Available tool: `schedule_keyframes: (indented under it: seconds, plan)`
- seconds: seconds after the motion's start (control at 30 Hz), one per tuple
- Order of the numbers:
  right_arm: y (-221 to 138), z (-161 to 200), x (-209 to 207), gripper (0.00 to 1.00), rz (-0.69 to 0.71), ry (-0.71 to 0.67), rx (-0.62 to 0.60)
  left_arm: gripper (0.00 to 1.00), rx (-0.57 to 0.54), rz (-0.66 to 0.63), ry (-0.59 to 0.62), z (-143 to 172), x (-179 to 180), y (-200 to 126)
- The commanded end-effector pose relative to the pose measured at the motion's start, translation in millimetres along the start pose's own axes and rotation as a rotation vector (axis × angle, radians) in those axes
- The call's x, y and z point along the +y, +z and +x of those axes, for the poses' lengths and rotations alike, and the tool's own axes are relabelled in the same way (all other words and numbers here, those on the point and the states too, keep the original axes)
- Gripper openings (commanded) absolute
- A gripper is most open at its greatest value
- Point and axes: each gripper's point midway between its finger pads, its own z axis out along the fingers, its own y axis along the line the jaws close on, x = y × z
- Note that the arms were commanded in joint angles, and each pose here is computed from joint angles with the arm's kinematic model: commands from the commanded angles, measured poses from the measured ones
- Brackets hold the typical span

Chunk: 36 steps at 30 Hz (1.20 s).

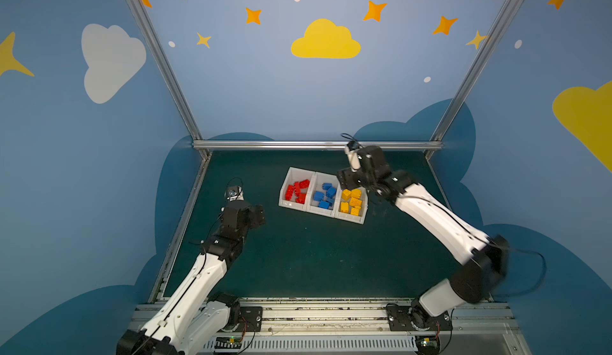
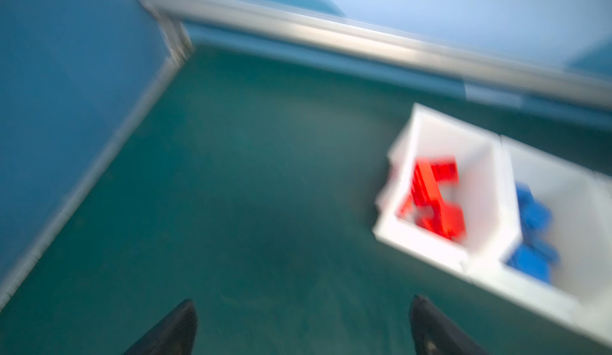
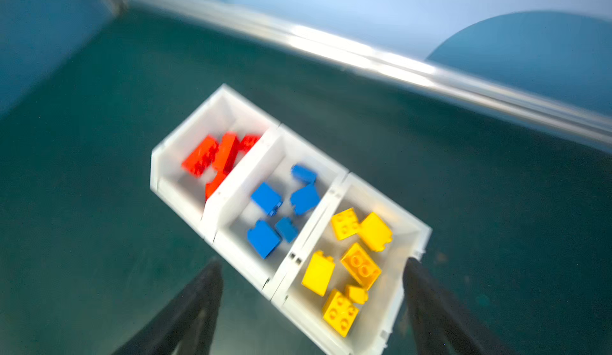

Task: Sort the legos into containers by color
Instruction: Place the lego in the container, then reset both arms

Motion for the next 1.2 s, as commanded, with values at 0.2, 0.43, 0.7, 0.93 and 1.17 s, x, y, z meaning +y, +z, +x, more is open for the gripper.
schedule_keyframes:
  seconds: [0.2,0.43,0.7,0.93,1.17]
  plan:
    - [-44.3,104.0,-155.6,0.91,0.434,0.172,-0.27,0.99,-0.083,-0.173,0.088,17.1,47.0,59.8]
    - [3.4,188.0,-195.5,0.92,0.437,0.293,-0.11,0.99,-0.076,-0.023,0.128,30.5,35.5,112.7]
    - [49.4,206.4,-197.7,0.99,0.404,0.21,-0.052,0.99,-0.095,0.104,0.148,40.2,18.3,118.9]
    - [48.7,207.8,-202.8,0.99,0.407,0.279,-0.035,0.99,-0.069,0.113,0.173,41.2,16.4,117.4]
    - [48.8,208.2,-202.8,0.99,0.407,0.28,-0.034,0.99,-0.07,0.117,0.179,41.5,15.1,117.3]
